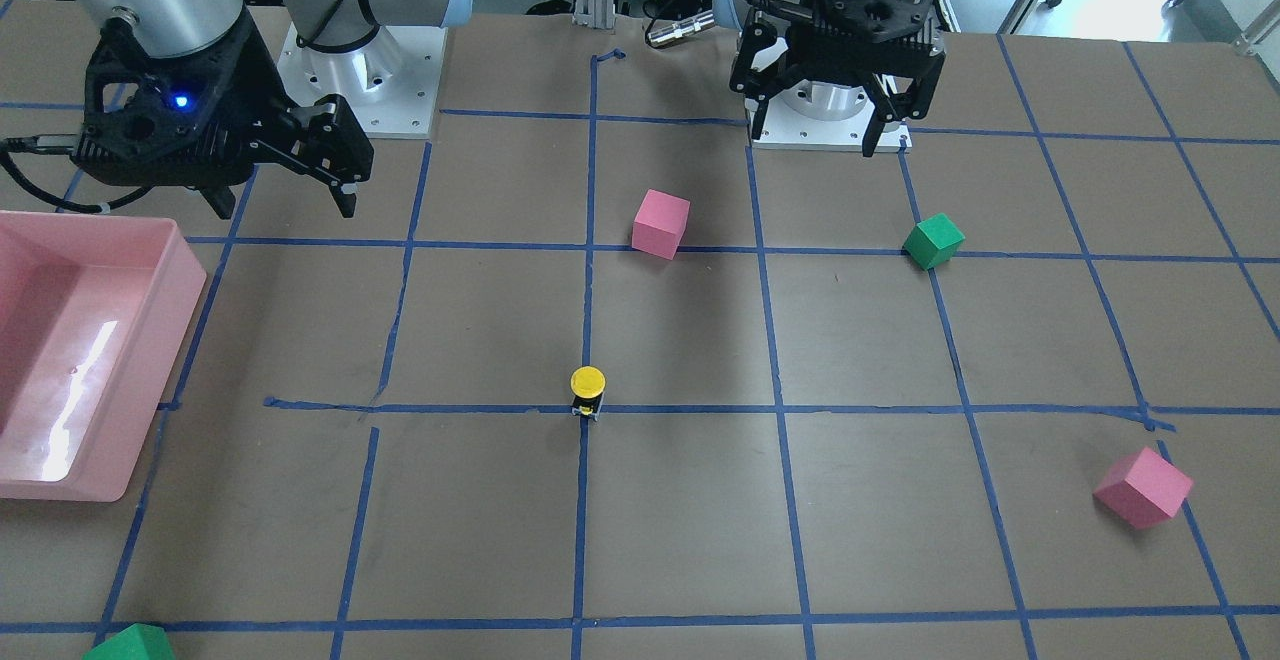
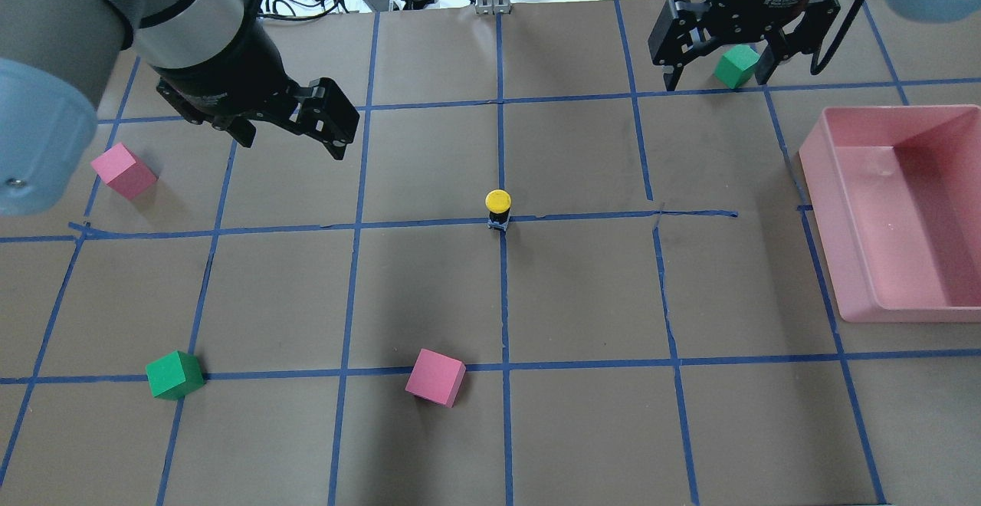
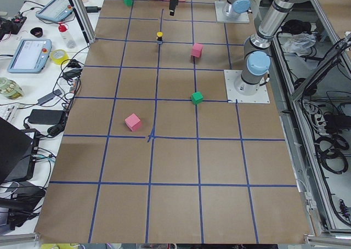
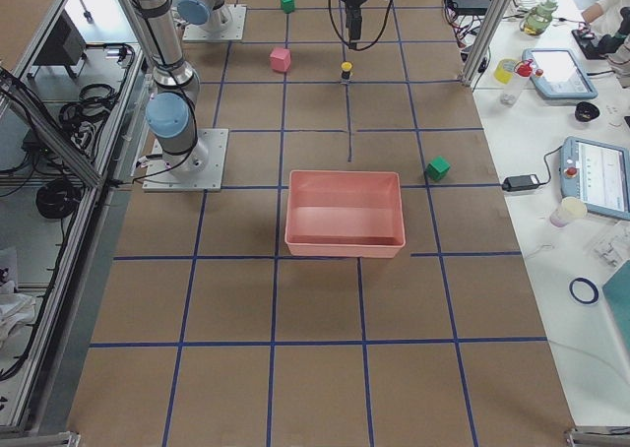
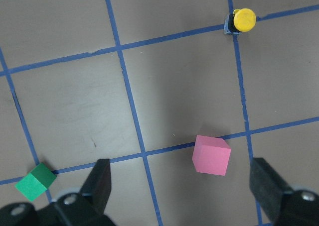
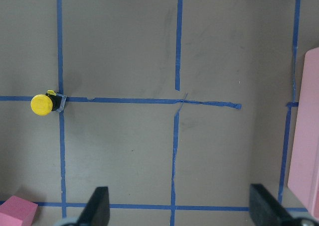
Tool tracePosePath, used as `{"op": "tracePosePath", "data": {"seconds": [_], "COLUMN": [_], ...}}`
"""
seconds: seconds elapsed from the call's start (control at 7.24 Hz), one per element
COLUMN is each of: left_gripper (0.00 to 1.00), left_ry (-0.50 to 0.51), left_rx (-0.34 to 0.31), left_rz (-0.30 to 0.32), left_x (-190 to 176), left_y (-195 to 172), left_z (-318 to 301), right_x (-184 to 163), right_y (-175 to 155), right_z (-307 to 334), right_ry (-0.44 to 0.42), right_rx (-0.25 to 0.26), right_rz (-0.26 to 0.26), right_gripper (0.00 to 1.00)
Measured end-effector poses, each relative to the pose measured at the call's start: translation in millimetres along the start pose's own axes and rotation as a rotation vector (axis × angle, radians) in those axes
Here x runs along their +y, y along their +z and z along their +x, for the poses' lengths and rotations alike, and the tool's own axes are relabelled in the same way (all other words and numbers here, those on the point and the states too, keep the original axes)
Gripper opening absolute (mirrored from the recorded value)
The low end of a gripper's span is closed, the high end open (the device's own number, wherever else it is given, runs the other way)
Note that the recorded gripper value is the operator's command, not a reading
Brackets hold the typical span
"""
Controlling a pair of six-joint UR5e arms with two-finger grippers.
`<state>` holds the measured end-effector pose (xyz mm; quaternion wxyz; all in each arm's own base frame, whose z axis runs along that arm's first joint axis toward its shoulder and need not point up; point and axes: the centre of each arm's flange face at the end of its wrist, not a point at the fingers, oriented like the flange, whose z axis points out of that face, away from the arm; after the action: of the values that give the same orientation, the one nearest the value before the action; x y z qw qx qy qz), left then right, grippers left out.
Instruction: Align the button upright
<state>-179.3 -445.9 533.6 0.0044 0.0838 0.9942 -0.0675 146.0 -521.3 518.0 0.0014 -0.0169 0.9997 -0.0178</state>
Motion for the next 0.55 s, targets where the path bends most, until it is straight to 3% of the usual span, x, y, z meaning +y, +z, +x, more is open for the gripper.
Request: {"op": "tracePosePath", "data": {"seconds": [0.55], "left_gripper": [1.0], "left_ry": [-0.063], "left_rx": [-0.019], "left_rz": [0.038], "left_x": [-8], "left_y": [-3], "left_z": [-35], "right_x": [0], "right_y": [0], "right_z": [-1], "right_ry": [-0.001], "right_rx": [-0.001], "right_rz": [0.0], "right_gripper": [1.0]}}
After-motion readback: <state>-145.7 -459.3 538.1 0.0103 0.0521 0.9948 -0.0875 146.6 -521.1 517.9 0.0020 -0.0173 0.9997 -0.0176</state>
